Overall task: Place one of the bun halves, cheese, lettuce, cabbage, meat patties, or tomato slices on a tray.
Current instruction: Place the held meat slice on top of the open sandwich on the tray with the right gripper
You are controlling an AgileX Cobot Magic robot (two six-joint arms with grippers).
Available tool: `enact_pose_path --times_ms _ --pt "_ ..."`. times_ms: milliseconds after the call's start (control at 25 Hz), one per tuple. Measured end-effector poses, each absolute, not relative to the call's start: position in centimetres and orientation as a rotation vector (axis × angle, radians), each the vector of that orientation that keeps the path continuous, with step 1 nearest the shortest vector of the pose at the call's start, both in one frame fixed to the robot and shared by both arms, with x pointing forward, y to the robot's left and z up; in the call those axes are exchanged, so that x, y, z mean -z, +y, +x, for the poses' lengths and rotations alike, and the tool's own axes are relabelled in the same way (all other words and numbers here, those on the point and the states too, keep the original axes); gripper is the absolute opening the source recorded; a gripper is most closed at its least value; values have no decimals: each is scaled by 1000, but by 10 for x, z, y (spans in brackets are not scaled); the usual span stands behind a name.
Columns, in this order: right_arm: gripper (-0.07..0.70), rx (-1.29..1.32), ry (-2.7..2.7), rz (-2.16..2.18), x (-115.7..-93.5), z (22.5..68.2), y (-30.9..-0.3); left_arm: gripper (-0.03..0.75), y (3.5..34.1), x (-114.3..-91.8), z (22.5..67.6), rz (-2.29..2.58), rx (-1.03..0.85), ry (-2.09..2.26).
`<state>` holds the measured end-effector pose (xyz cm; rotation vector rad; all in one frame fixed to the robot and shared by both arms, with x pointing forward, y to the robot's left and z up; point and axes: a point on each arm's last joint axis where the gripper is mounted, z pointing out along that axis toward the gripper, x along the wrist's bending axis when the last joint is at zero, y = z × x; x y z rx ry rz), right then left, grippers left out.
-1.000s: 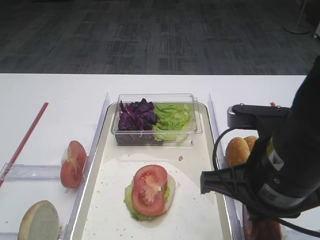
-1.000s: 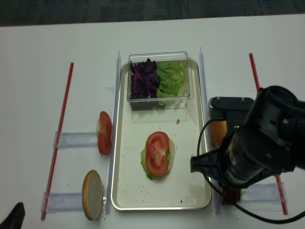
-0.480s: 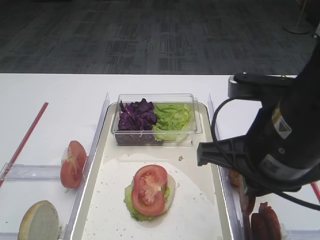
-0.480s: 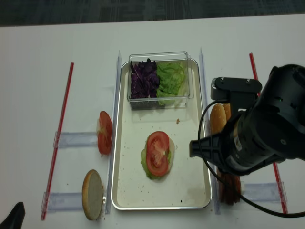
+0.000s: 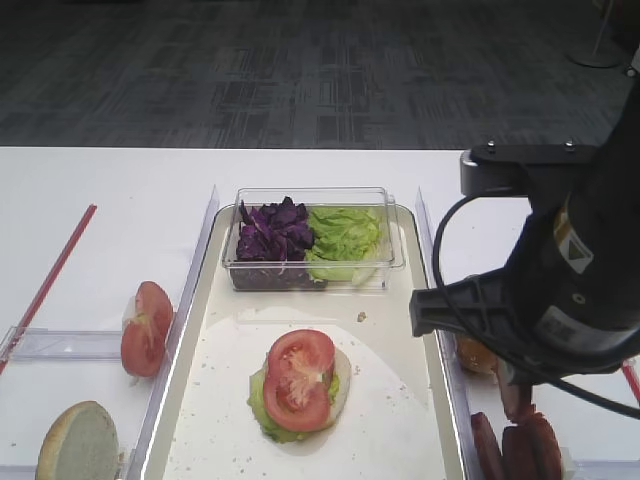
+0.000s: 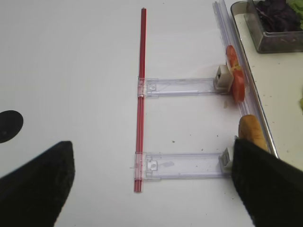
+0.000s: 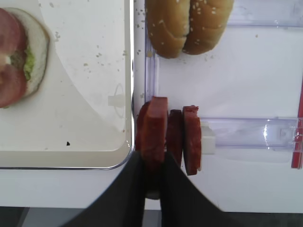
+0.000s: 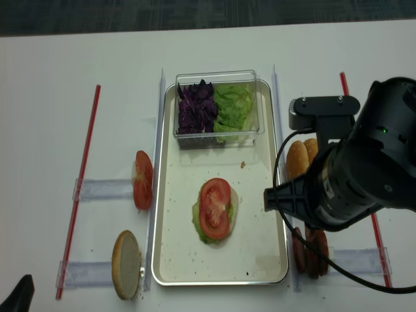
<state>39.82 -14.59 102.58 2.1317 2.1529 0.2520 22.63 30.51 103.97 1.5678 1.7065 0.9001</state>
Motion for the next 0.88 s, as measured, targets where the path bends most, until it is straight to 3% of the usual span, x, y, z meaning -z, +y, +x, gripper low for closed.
enact_pose_path --times_ms 480,720,880 --pt "109 -294 2156 2178 -1023 428 -171 618 305 -1040 226 1568 -900 1706" --pt "108 -239 2204 2179 -1003 442 -166 618 305 -1040 226 1568 -900 1706" --pt "108 -294 2218 2143 -1013 451 -161 618 305 -1040 226 1568 -900 1706"
